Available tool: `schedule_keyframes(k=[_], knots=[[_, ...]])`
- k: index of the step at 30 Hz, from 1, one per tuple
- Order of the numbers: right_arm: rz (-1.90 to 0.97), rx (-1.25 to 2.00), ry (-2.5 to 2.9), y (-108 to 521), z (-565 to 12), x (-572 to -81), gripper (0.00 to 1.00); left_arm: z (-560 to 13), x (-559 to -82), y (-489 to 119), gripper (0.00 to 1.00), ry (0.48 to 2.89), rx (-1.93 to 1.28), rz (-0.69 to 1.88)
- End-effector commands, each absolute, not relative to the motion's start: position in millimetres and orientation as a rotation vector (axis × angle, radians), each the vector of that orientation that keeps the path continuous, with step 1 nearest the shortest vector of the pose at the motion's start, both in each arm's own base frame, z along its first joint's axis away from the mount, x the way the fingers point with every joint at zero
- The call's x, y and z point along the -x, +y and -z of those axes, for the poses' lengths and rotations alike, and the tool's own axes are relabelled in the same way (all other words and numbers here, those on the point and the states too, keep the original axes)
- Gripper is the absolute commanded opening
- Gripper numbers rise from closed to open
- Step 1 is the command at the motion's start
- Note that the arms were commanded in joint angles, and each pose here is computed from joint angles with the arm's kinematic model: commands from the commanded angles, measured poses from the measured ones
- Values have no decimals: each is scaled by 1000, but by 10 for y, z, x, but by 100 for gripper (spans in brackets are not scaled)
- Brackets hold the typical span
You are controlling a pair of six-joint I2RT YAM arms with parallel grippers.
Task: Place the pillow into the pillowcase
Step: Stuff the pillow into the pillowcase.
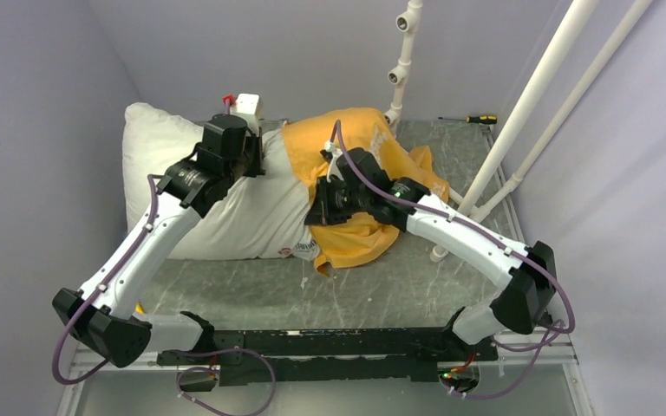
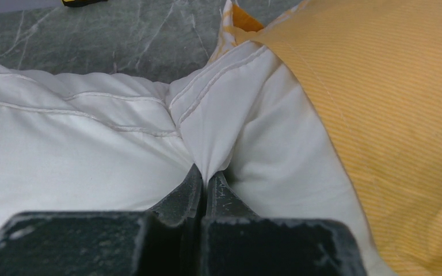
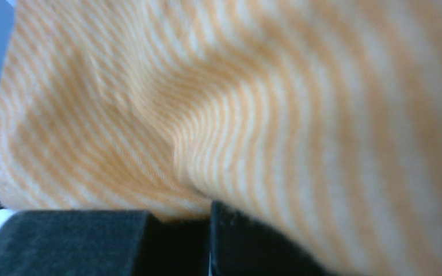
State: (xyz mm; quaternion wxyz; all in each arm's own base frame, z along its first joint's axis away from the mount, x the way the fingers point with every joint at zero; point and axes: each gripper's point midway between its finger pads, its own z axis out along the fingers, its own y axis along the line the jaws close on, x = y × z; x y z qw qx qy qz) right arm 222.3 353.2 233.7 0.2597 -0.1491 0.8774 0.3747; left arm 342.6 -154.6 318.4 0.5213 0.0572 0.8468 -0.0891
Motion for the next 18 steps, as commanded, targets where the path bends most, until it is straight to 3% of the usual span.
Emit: schedule_keyframes(k=[1, 2, 5, 6, 10, 12, 18], knots=[[-1414, 379, 1871, 3884, -3924, -2499, 0, -3318, -3334, -2052, 0, 1995, -251, 431], [-1389, 352, 1893, 3827, -3879, -2572, 0, -3309, -3362, -2039, 4, 2001, -276, 402], [-1344, 249, 1972, 3621, -3662, -2800, 0, -3450, -3453, -1909, 63, 1980, -335, 268], [-1331, 219, 2000, 3546, -3568, -2889, 0, -3553, -3464, -1863, 71, 1958, -352, 234], [-1262, 159, 2133, 3410, -3140, -3057, 0, -3929, -3415, -1709, 86, 1858, -466, 129], [-1241, 147, 2167, 3387, -2987, -3093, 0, -3895, -3325, -1700, 87, 1868, -520, 134], [-1172, 129, 2244, 3326, -2669, -3105, 0, -2980, -2937, -1870, 86, 2152, -461, 400]])
